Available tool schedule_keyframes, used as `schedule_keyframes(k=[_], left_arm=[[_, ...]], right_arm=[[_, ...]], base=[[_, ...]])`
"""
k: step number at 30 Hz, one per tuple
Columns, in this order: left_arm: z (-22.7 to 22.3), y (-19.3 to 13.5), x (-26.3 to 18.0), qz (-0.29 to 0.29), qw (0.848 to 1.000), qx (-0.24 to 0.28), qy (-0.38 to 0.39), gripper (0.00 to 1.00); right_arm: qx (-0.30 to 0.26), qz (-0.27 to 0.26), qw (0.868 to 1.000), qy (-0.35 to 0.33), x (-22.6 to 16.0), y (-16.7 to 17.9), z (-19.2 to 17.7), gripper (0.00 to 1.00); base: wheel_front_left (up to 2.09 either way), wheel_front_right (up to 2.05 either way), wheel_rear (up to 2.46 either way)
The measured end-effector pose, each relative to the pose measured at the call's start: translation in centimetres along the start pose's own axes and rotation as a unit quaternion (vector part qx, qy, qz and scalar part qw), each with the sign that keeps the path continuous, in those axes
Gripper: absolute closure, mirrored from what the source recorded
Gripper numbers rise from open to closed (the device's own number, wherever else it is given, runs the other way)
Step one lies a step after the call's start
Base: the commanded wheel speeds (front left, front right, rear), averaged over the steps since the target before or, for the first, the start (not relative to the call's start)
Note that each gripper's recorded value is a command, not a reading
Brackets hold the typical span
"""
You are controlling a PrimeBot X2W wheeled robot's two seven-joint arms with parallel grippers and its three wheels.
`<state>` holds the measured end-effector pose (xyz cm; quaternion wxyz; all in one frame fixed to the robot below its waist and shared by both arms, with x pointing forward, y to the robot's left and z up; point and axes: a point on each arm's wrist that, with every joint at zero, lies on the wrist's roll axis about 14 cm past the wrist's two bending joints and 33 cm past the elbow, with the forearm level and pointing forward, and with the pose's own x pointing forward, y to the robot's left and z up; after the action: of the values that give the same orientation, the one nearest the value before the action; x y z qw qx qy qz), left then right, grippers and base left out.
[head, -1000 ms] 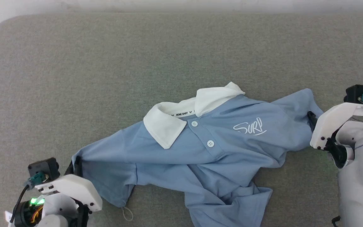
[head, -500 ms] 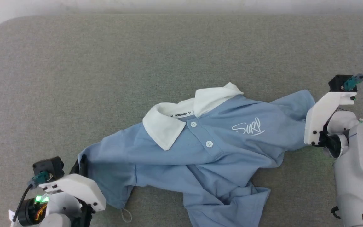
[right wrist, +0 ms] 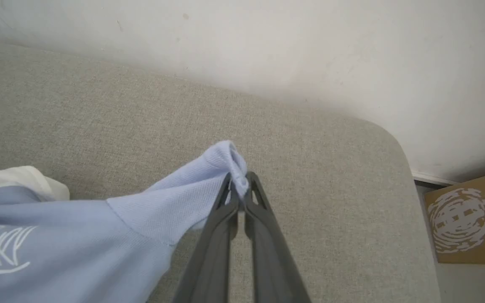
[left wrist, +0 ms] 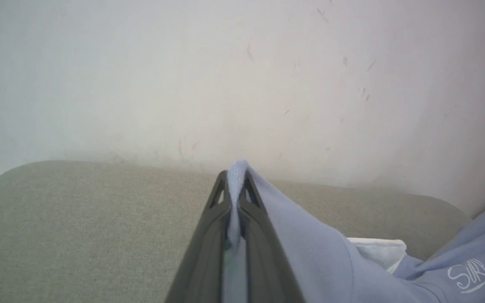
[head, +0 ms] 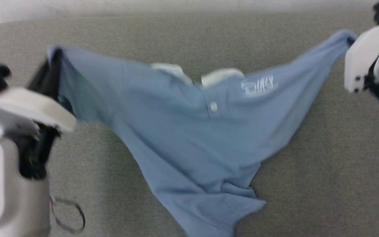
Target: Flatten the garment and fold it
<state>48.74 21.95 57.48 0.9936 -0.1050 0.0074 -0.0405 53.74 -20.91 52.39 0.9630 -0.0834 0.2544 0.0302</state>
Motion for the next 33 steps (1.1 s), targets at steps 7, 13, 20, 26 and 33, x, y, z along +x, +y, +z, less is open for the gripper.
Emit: schedule_keyframes(k=[7, 13, 20, 26, 33], left_arm=[[9.6, 0.1, 6.0, 0.005, 0.993, 0.014, -0.113, 1.00], [16.2, 0.9, 10.2, 0.036, 0.977, 0.009, -0.211, 1.00], [21.5, 2.1, 13.2, 0.063, 0.942, -0.010, -0.329, 1.00], [22.9, 2.3, 14.5, 0.060, 0.914, -0.016, -0.402, 1.00], [15.9, 3.3, 17.6, 0.053, 0.948, 0.002, -0.315, 1.00]], right_arm=[[0.003, 0.001, 0.997, -0.074, 1.1, -0.9, 8.8, 1.00], [-0.017, -0.027, 0.988, -0.153, 2.2, -2.1, 15.8, 1.00], [-0.033, -0.055, 0.956, -0.287, 2.5, -2.5, 23.6, 1.00], [-0.044, -0.075, 0.925, -0.369, 3.1, -2.8, 26.4, 1.00], [-0.056, -0.056, 0.936, -0.343, 7.8, -1.8, 22.5, 1.00]], base=[[0.00, 0.00, 0.00], [0.00, 0.00, 0.00], [0.00, 0.00, 0.00], [0.00, 0.00, 0.00], [0.00, 0.00, 0.00]])
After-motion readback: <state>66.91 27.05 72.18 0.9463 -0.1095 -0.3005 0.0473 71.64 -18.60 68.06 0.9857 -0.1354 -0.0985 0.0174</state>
